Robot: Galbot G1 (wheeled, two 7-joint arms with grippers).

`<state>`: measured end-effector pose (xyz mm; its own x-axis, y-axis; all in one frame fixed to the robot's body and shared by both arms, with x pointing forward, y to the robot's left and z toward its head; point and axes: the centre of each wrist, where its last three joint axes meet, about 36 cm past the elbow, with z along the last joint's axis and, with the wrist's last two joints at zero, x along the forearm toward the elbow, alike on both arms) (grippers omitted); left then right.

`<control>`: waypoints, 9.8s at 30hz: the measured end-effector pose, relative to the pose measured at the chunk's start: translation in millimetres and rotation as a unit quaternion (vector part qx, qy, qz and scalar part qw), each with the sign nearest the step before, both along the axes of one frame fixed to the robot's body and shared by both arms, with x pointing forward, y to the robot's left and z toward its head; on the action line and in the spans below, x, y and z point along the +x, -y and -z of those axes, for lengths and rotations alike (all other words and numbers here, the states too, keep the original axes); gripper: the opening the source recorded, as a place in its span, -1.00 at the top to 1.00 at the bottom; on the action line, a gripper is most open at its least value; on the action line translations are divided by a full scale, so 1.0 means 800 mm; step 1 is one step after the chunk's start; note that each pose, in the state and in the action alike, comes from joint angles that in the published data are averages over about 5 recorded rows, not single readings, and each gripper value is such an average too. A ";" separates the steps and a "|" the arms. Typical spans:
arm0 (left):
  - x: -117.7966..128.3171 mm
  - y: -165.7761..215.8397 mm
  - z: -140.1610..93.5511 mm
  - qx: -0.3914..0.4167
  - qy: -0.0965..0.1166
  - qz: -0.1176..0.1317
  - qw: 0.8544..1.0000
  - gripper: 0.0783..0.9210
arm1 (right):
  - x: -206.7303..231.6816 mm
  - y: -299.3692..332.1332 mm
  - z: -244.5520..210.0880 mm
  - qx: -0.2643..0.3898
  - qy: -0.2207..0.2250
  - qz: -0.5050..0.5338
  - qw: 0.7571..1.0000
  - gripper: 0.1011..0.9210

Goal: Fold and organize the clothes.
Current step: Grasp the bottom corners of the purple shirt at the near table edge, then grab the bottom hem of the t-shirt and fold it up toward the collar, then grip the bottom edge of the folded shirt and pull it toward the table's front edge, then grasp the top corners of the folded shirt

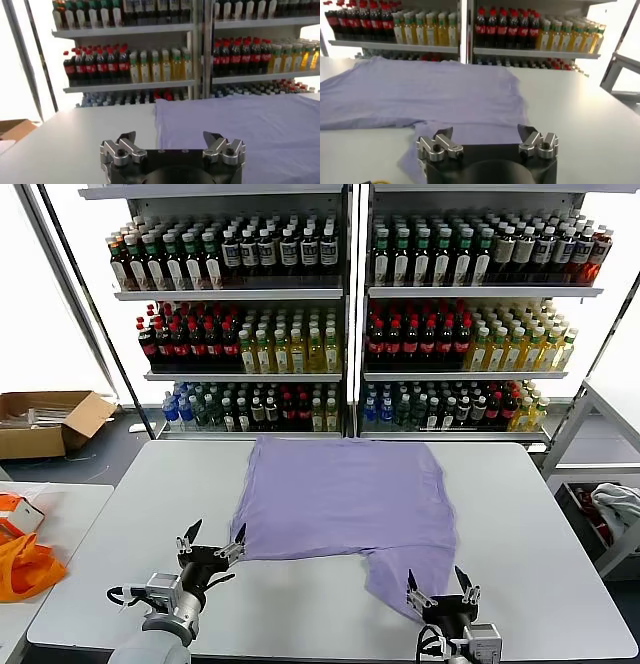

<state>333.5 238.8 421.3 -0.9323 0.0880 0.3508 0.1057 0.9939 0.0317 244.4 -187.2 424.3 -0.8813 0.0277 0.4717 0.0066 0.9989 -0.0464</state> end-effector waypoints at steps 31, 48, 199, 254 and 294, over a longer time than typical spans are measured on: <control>0.015 0.001 0.044 -0.002 -0.059 0.017 0.998 -0.77 | -0.021 -0.012 0.023 0.000 -0.022 0.019 1.000 -0.76; 0.013 0.002 0.058 -0.001 -0.077 0.026 0.997 -0.15 | -0.027 -0.011 0.038 -0.001 -0.025 0.023 0.999 -0.12; 0.182 0.014 0.078 0.023 -0.063 -0.001 0.998 0.82 | 0.200 0.067 0.067 0.036 0.013 0.060 0.997 0.93; -0.141 0.048 0.026 0.031 -0.108 0.008 0.994 -0.02 | -0.018 0.058 0.004 -0.066 -0.002 0.078 0.995 -0.52; 0.073 -0.024 0.007 0.026 -0.020 0.044 0.998 -0.77 | 0.347 0.142 -0.022 -0.016 0.051 -0.171 0.984 -0.76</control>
